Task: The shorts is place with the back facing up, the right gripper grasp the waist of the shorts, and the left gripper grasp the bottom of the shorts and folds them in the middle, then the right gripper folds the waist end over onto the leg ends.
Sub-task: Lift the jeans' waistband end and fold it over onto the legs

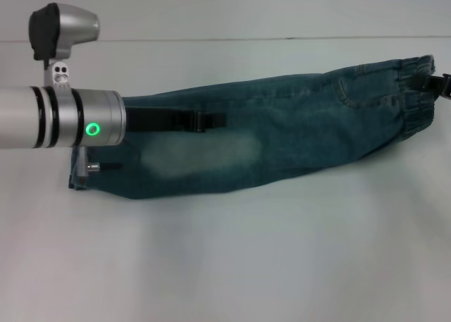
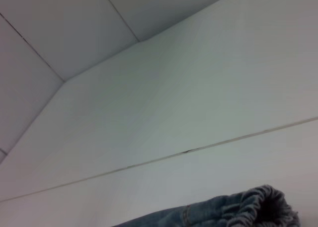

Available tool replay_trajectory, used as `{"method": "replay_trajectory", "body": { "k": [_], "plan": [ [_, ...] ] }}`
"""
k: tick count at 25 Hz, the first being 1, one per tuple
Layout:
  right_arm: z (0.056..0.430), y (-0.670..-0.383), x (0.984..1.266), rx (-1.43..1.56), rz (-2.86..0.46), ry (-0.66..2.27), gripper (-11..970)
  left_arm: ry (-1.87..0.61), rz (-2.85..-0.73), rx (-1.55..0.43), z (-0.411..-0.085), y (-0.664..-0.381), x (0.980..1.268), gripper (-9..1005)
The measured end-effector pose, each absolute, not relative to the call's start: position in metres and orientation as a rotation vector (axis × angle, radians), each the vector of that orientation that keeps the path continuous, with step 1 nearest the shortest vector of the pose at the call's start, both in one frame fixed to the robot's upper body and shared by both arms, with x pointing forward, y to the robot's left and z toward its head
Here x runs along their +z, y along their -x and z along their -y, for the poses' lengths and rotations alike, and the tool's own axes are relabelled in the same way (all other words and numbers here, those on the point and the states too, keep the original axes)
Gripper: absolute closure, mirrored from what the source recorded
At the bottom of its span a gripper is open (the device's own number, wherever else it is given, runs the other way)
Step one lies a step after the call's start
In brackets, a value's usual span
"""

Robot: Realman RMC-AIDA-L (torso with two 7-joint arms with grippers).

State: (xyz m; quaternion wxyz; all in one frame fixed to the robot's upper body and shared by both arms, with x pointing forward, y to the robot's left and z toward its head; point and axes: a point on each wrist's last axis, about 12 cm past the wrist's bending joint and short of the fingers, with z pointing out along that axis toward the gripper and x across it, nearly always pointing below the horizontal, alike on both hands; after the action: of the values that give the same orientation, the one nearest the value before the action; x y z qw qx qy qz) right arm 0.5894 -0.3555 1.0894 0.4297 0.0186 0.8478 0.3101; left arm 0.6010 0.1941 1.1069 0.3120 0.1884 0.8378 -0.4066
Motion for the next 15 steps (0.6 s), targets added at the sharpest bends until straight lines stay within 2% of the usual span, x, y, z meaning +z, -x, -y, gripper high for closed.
{"method": "replay_trajectory", "body": {
  "k": [3, 15],
  "plan": [
    [0.356, -0.589, 1.091, 0.787, -2.113, -0.039, 853, -0.494, -2.208, -1.071, -0.188, -0.602, 1.105, 1001],
    [0.355, -0.592, 1.113, 0.826, -2.061, 0.024, 853, -0.477, -2.231, -1.024, -0.175, -0.603, 1.093, 995]
  ]
}}
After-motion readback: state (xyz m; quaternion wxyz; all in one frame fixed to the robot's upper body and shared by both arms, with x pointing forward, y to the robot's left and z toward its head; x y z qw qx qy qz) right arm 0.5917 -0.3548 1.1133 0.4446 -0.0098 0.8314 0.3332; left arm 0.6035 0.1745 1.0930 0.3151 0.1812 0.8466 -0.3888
